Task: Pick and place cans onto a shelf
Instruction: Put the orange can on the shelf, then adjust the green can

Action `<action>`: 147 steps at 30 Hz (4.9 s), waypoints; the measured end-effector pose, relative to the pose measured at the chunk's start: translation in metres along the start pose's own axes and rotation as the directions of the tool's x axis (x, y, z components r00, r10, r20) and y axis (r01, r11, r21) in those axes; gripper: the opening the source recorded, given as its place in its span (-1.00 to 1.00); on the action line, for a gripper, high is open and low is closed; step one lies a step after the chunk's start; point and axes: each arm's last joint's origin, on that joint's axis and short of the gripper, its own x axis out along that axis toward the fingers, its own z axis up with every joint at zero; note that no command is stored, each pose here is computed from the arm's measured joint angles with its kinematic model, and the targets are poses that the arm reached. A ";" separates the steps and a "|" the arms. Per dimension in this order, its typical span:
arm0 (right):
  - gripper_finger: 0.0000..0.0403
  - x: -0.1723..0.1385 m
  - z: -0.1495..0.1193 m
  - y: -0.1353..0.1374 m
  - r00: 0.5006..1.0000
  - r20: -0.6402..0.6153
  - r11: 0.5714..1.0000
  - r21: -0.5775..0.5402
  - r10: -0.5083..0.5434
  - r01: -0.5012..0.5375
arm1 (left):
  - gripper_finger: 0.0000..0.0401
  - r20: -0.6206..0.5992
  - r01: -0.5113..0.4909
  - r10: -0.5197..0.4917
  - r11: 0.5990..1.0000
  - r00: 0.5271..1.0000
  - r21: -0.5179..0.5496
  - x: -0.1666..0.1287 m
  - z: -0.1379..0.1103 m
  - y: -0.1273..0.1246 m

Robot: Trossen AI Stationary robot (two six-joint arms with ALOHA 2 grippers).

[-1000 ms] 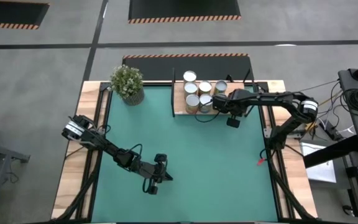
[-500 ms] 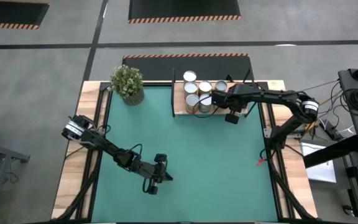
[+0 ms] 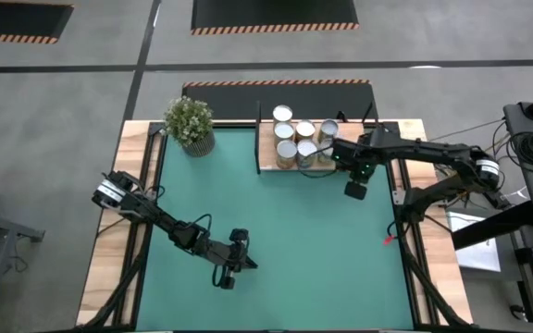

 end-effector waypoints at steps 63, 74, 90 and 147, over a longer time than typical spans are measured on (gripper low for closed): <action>-0.96 -0.061 0.012 0.021 0.799 0.587 0.991 0.063 -0.132 0.117 | -1.00 -0.001 -0.001 0.001 1.000 1.000 0.001 0.000 0.000 0.000; -0.96 -0.055 0.018 -0.003 0.807 0.573 0.989 0.112 -0.144 0.097 | -1.00 0.003 0.000 0.000 1.000 1.000 0.000 0.000 0.001 0.000; -0.96 -0.020 0.045 -0.043 0.856 0.491 0.983 0.162 -0.161 0.092 | -1.00 0.002 0.000 0.000 1.000 1.000 0.000 0.000 0.001 0.000; -0.96 -0.032 0.066 -0.072 0.826 0.535 0.980 0.169 -0.179 0.103 | -1.00 0.000 0.000 0.000 1.000 1.000 0.001 0.000 0.000 0.000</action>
